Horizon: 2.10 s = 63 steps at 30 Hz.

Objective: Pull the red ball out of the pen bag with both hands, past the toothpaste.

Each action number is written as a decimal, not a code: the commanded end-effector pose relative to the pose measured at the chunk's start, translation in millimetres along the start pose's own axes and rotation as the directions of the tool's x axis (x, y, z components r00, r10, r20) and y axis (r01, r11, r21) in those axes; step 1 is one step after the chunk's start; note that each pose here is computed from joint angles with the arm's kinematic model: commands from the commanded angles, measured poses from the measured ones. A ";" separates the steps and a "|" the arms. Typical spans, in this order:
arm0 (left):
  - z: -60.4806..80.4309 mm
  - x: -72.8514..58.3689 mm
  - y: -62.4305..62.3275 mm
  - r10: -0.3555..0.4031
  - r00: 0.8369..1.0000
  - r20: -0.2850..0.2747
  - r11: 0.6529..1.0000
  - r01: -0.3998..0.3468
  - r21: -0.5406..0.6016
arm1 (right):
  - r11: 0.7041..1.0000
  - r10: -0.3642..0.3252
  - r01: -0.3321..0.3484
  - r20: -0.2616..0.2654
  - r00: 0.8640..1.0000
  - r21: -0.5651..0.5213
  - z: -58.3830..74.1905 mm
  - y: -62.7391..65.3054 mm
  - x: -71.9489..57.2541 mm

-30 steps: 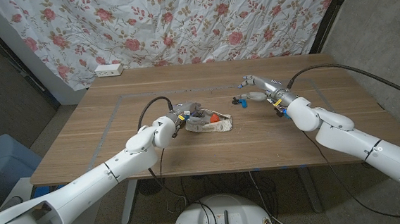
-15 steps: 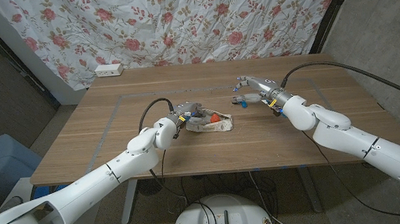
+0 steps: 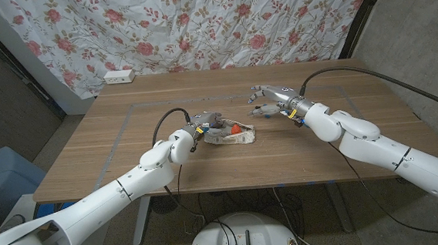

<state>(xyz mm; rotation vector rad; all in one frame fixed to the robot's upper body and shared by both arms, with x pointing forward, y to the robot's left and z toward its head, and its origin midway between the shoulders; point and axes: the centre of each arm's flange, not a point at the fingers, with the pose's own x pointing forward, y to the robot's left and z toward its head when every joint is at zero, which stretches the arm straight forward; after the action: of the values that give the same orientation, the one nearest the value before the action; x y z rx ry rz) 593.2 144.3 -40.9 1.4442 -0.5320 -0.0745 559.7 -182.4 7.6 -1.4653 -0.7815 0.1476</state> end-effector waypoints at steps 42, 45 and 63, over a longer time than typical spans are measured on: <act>2.2 -3.5 -3.5 0.023 0.999 0.041 1.000 -0.024 0.005 | 0.979 0.119 -0.111 0.037 0.992 -0.171 39.9 24.5 21.8; 2.3 -3.7 -3.9 0.023 0.999 0.035 1.000 -0.023 0.005 | 0.979 0.122 -0.114 0.034 0.992 -0.171 40.9 26.3 23.2; 1.8 -3.3 -4.2 0.021 0.999 0.044 1.000 -0.021 0.004 | 0.976 0.142 -0.136 0.028 0.989 -0.171 42.2 37.3 26.1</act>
<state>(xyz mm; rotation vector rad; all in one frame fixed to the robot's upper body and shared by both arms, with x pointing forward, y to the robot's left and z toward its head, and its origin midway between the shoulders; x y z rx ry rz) 590.0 143.1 -45.9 1.4438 -0.5783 -0.0821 565.8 -131.0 -15.2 -1.6785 -0.7520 0.2140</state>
